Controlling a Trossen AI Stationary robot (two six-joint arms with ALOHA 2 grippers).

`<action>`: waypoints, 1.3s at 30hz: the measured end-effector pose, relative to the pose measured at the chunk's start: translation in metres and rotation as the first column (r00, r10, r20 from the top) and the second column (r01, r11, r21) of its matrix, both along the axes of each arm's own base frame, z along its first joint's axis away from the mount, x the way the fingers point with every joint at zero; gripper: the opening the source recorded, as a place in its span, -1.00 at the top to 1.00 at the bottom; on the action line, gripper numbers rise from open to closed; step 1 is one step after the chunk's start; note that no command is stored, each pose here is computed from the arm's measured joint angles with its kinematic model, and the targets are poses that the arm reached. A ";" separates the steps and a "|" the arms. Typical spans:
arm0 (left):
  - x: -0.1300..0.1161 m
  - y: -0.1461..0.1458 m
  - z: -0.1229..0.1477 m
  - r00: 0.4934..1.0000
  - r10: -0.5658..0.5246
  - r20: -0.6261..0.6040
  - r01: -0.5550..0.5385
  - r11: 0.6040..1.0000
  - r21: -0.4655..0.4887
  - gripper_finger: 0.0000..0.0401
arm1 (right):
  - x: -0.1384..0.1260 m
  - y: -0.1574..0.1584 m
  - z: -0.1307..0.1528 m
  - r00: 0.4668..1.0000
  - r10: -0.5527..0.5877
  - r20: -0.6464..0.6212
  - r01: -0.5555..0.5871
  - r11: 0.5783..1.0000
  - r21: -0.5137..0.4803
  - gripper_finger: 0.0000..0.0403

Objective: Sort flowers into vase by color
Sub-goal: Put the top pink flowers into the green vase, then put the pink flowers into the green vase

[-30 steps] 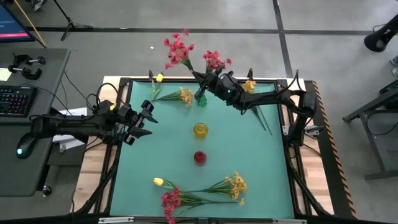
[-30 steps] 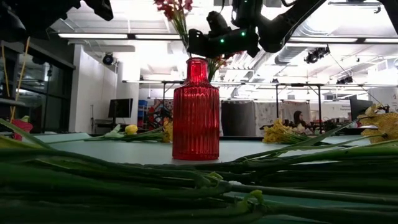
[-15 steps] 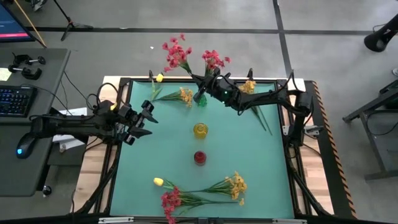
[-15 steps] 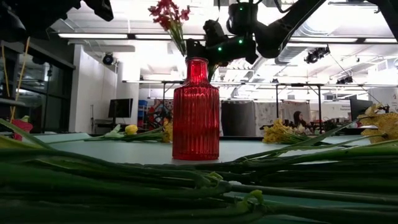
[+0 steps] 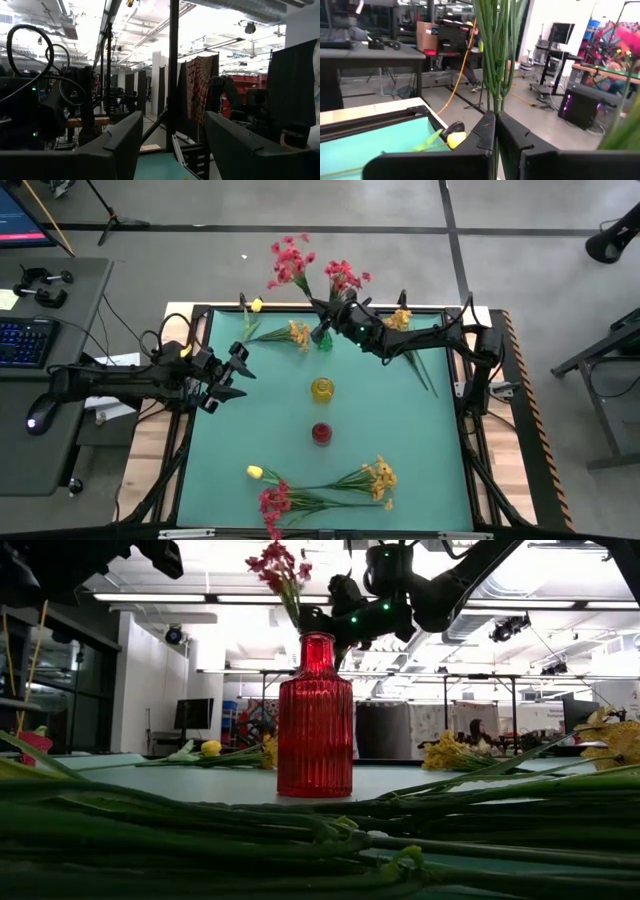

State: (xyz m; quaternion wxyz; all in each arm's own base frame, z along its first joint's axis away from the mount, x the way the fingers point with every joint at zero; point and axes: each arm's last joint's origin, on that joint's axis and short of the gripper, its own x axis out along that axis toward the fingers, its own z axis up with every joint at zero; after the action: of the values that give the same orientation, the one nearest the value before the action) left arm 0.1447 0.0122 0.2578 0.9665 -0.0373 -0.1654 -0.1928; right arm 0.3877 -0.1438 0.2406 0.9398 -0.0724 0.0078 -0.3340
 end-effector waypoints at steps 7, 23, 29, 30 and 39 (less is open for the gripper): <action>0.000 0.000 0.000 1.000 -0.002 -0.006 0.002 1.000 -0.007 -0.01 | 0.002 0.007 -0.006 0.998 -0.031 -0.061 0.032 0.999 0.020 0.71; 0.001 0.000 -0.002 1.000 -0.003 -0.026 0.003 1.000 -0.012 -0.01 | -0.013 0.041 0.011 0.963 -0.035 -0.267 0.062 0.994 0.093 -0.16; 0.001 0.000 -0.002 1.000 -0.003 -0.027 0.003 1.000 -0.012 -0.01 | -0.034 0.056 0.021 0.924 0.043 -0.381 0.038 0.978 0.203 -0.22; 0.001 0.000 -0.002 1.000 -0.003 -0.027 0.003 1.000 -0.012 -0.01 | -0.038 0.059 0.022 0.916 0.060 -0.397 0.034 0.973 0.227 -0.22; 0.001 0.000 -0.002 1.000 0.001 -0.027 -0.002 1.000 -0.014 -0.01 | -0.072 0.094 0.037 0.844 0.296 -0.447 -0.049 0.873 0.485 -0.22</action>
State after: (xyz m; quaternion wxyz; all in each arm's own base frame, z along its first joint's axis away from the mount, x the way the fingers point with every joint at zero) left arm 0.1456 0.0125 0.2557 0.9685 -0.0464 -0.1537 -0.1904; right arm 0.3155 -0.0496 0.2779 0.9210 0.0640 0.3264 -0.2029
